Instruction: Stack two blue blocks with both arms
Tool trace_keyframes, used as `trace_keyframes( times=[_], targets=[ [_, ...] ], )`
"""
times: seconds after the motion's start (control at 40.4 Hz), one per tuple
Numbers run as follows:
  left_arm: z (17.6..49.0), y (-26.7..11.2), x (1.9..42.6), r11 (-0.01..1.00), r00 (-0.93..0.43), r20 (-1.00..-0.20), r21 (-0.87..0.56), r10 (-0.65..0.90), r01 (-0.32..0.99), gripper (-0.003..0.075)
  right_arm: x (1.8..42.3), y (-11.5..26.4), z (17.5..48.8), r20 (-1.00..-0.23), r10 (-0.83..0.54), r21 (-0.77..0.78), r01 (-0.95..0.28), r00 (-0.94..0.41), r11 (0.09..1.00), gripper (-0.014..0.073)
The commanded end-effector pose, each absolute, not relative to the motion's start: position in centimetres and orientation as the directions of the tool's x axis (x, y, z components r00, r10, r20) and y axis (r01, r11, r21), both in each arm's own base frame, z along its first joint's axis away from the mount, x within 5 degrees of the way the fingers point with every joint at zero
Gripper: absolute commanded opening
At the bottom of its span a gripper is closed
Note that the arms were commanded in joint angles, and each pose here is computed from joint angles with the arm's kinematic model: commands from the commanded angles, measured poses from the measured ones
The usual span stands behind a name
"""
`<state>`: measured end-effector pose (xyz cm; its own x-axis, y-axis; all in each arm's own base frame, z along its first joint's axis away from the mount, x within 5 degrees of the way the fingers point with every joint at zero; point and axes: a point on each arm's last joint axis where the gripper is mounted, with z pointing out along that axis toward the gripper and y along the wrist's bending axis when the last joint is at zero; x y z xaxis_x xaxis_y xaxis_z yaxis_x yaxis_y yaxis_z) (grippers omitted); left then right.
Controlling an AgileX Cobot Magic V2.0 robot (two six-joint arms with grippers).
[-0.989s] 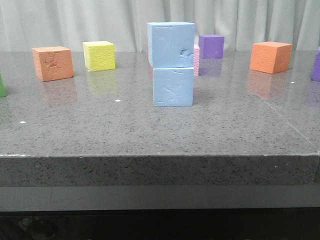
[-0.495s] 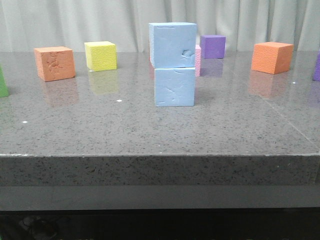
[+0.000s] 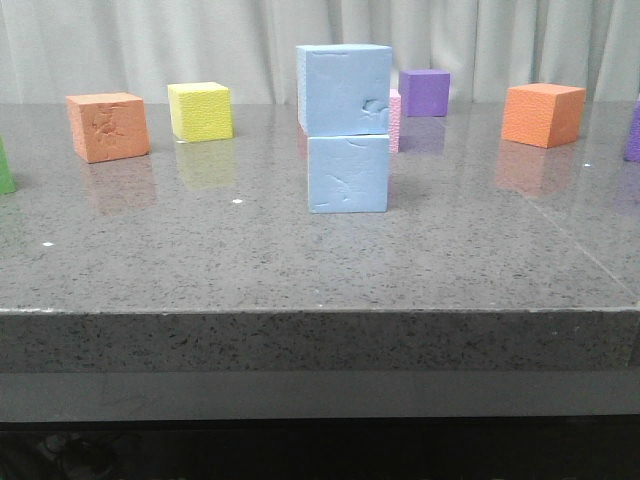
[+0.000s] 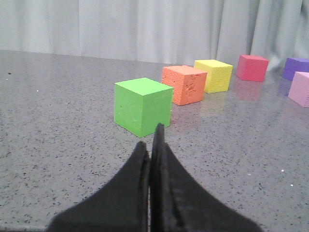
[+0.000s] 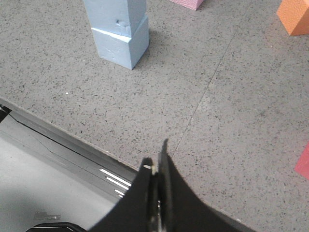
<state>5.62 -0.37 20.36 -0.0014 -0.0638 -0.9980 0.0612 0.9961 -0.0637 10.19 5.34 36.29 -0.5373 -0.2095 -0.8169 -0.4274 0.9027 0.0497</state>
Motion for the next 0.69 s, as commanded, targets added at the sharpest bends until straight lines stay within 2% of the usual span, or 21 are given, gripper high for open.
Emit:
trace_keyframes(
  times=[0.0,0.668],
  targets=[
    [20.03,-0.28,5.58,0.996,0.069,-0.994,-0.076,-0.080,0.056,-0.0018,10.39,5.26,37.74,-0.866,-0.179,0.041,-0.423,-0.466,0.905,-0.0069],
    [20.03,-0.28,5.58,0.996,0.069,-0.994,-0.076,-0.080,0.056,-0.0018,10.43,5.28,37.43,-0.864,-0.181,0.040,-0.423,-0.470,0.905,-0.0069]
  ],
)
